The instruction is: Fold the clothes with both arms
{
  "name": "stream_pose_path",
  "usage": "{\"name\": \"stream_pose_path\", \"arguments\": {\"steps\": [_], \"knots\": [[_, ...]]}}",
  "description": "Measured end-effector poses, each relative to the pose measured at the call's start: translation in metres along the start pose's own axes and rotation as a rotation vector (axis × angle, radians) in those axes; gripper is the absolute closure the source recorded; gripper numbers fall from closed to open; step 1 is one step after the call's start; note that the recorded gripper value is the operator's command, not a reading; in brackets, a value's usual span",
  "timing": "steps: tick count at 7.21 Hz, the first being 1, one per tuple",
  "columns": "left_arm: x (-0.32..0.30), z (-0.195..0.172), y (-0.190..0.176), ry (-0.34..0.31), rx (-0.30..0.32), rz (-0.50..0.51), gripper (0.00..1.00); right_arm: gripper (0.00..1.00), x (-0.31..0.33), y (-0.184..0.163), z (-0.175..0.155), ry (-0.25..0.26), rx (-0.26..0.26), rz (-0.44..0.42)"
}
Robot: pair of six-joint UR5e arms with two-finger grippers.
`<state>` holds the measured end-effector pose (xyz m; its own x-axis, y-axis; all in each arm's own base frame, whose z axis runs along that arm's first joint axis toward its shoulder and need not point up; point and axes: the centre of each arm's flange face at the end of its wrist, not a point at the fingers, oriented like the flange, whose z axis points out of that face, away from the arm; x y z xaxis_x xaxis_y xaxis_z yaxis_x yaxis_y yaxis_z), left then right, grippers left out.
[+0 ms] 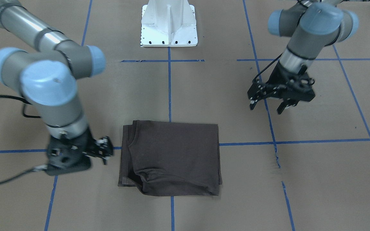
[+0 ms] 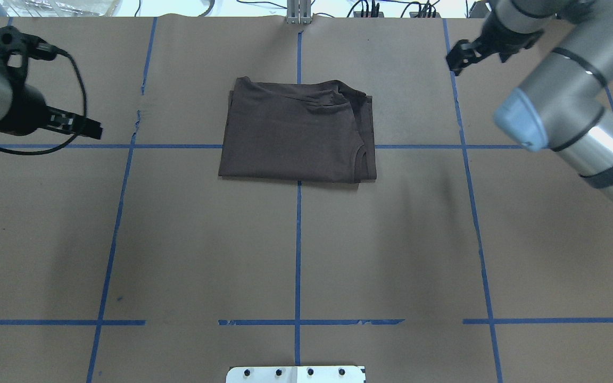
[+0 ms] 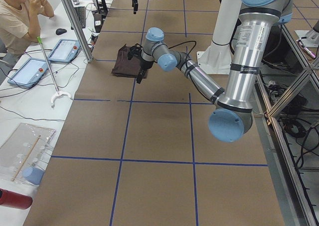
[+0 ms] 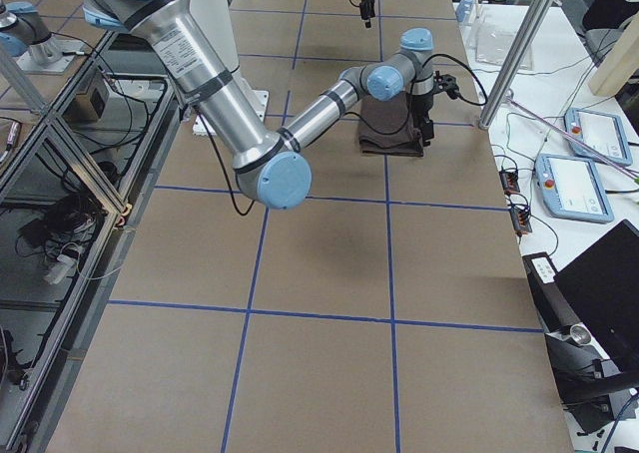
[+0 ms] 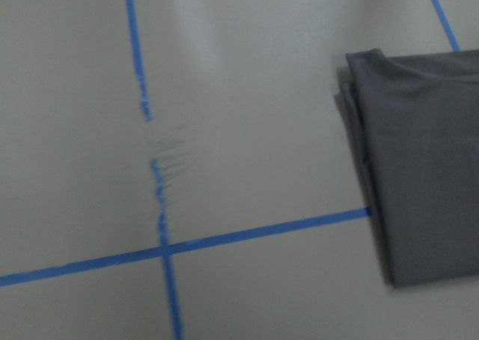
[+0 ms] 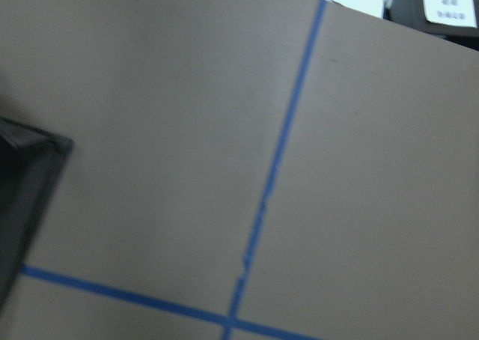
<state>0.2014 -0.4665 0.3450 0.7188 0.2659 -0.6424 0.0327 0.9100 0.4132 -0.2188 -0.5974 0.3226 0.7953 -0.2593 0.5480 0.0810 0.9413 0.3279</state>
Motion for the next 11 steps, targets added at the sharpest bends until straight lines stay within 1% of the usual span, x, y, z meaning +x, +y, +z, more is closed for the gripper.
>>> {"name": "stream_pose_path", "arguments": {"steps": [1,2,3,4,5,6,7,8,9,11], "knots": [[-0.06,-0.018,0.019,-0.045,-0.024,0.07,0.0,0.0,0.069,0.049,0.0,0.013,-0.054,-0.029],[-0.12,-0.037,0.038,-0.07,-0.047,0.122,0.0,0.0,0.136,0.099,0.007,0.023,-0.114,-0.039],[-0.18,-0.055,0.06,-0.075,-0.068,0.111,0.0,0.0,0.192,0.149,0.017,0.032,-0.173,-0.045],[-0.235,-0.063,0.089,-0.056,-0.099,0.03,0.0,0.0,0.242,0.201,0.024,0.041,-0.225,-0.029],[-0.274,-0.06,0.117,-0.042,-0.131,-0.055,0.0,0.0,0.282,0.248,0.023,0.032,-0.257,0.028],[-0.301,-0.056,0.141,-0.041,-0.156,-0.122,0.0,0.0,0.31,0.29,0.019,-0.006,-0.272,0.099],[-0.32,-0.05,0.163,-0.041,-0.183,-0.175,0.0,0.0,0.326,0.321,0.018,-0.046,-0.28,0.163],[-0.335,-0.04,0.18,-0.039,-0.215,-0.218,0.0,0.0,0.335,0.344,0.018,-0.076,-0.287,0.211],[-0.348,-0.029,0.193,-0.038,-0.243,-0.249,0.0,0.0,0.339,0.359,0.019,-0.098,-0.29,0.243],[-0.357,-0.019,0.203,-0.032,-0.268,-0.275,0.0,0.0,0.342,0.368,0.018,-0.113,-0.291,0.265]]}}
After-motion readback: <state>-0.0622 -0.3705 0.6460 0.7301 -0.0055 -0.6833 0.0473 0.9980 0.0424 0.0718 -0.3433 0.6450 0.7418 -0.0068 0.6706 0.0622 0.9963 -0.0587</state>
